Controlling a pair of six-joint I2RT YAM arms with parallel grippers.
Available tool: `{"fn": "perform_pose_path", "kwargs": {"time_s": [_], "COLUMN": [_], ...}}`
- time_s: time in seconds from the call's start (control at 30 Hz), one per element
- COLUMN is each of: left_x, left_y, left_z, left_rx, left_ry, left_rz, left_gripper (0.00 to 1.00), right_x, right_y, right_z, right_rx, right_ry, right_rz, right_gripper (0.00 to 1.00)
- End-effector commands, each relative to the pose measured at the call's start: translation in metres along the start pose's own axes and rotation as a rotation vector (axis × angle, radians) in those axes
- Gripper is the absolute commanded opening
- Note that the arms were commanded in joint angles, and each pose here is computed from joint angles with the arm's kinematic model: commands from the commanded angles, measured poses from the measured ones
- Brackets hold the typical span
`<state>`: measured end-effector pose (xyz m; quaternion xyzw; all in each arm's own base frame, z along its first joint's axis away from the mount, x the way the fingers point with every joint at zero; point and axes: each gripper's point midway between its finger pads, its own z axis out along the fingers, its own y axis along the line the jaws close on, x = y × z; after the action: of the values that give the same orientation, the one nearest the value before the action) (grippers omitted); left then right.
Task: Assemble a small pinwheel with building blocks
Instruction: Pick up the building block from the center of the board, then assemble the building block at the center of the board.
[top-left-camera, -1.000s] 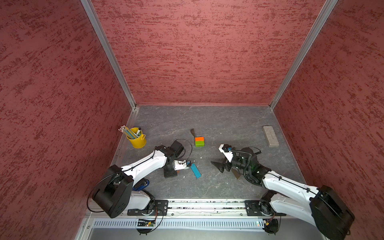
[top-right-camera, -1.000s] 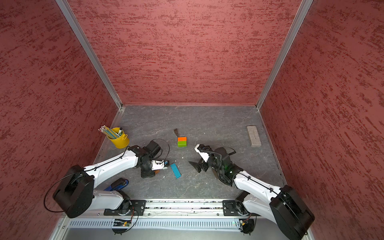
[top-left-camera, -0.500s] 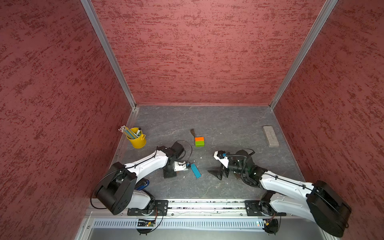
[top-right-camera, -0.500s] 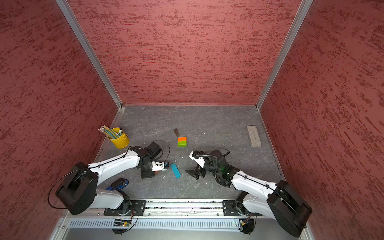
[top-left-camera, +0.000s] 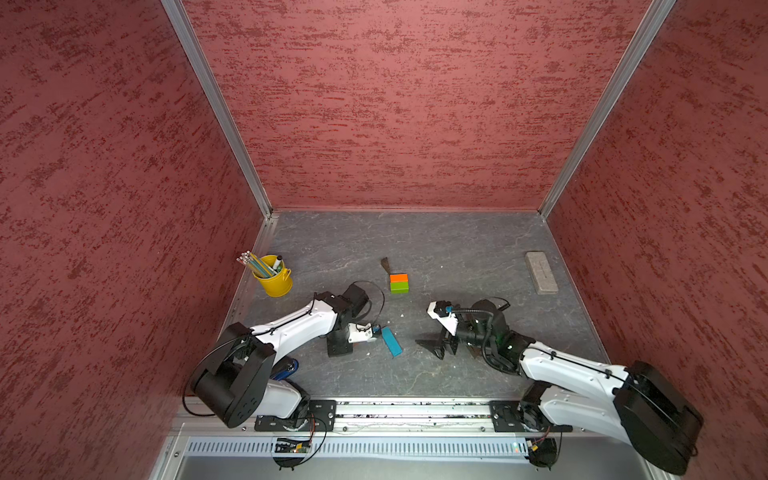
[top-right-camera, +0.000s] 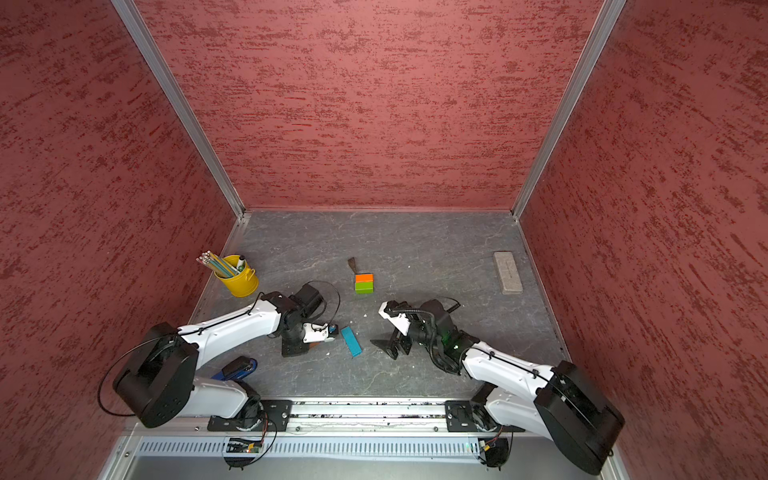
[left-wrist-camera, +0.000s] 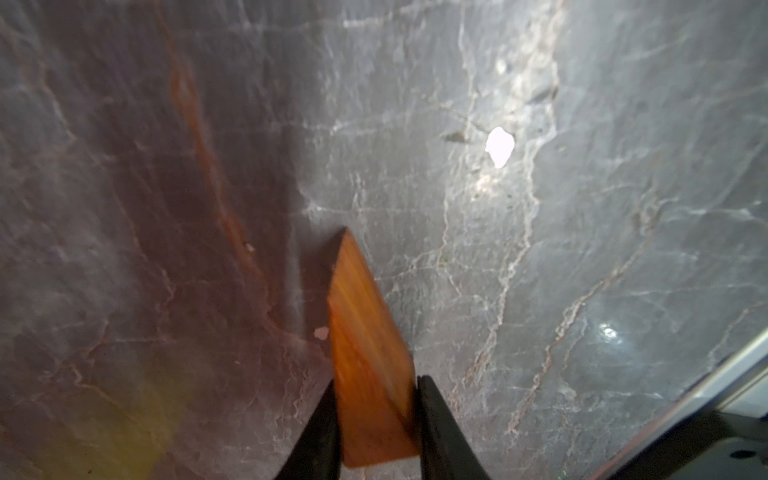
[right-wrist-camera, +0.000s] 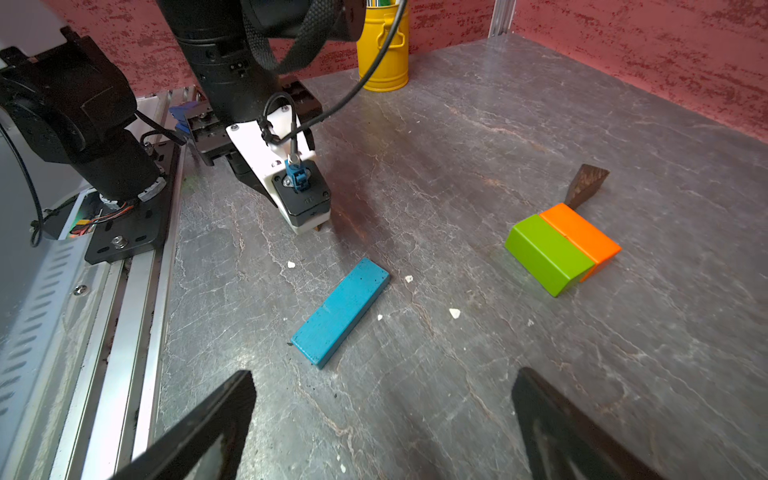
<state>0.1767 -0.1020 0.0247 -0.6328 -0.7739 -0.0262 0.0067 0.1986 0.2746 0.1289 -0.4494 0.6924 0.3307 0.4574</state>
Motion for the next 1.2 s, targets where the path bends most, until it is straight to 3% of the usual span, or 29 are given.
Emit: {"fn": "perform_pose_path", "kwargs": {"time_s": [0.0,0.23,0.5,0.7,1.17], "left_x": [-0.01,-0.024,-0.059,-0.079,-0.102], "left_y": [0.01,0.047,0.103,0.13,0.142], "left_z": [-0.007,-0.022,-0.031,-0.027,-0.02], "left_rx": [-0.004,-0.043,-0.107,-0.085,-0.037], "left_ry": [-0.05,-0.142,-0.2,-0.165,-0.142], "left_rz": [-0.041,-0.151,-0.168,-0.144,-0.082], "left_gripper": [0.29,0.27,0.26,0.26,0.26], "right_x": [-0.002,-0.013,-0.012,-0.012,-0.015], "right_y": [-0.005,-0.032,-0.062,-0.07,-0.068], "right_z": [-0.003,-0.013,-0.013,-0.019,-0.025], "right_rx": [0.044,0.212,0.344,0.374,0.35], "right_ry": [-0.011,-0.064,-0.053,-0.066,-0.09], "right_rz": [-0.011,0.001,0.069,0.1,0.106], "right_gripper": [0.99,0.99,0.99,0.99,0.99]}}
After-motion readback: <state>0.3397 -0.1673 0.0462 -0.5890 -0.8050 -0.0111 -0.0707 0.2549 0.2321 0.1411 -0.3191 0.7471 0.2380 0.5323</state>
